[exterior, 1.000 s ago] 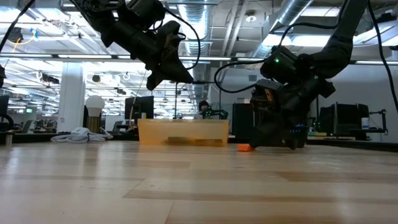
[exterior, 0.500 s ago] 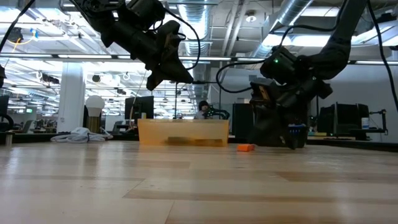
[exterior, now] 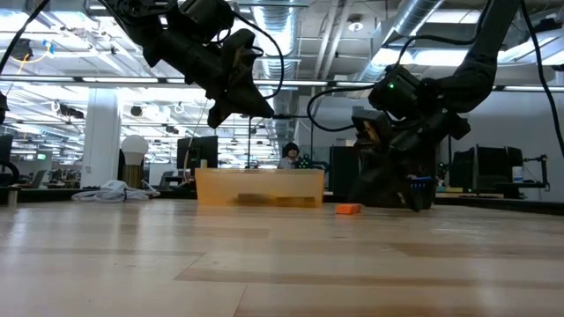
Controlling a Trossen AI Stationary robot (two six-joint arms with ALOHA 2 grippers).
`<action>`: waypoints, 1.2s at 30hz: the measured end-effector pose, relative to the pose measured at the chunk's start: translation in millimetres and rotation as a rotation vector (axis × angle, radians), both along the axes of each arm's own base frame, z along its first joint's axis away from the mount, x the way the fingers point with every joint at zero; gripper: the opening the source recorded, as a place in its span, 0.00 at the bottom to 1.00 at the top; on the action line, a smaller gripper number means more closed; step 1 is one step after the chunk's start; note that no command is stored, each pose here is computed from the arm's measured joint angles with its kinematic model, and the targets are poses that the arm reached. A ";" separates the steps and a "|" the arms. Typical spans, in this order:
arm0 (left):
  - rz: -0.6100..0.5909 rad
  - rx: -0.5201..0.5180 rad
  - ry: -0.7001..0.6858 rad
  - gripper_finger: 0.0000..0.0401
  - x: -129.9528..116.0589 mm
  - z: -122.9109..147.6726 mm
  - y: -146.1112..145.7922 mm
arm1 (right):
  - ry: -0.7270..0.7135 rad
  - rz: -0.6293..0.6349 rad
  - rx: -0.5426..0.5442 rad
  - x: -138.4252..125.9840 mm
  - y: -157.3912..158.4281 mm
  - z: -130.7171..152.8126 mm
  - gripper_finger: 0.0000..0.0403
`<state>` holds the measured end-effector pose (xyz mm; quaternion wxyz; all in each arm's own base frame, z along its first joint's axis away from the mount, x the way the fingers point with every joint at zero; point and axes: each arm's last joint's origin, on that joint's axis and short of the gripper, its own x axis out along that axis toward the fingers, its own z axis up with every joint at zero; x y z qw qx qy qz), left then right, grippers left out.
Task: Pick & Place School Supplies
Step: Put the orange eraser into the bottom black bin
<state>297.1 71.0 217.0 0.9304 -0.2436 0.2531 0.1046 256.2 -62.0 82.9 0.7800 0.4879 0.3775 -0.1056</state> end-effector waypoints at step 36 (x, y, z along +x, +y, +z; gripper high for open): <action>-0.020 -0.033 -0.003 0.00 0.0 -0.1 -0.9 | 0.050 0.155 0.062 2.4 40.6 -1.3 0.00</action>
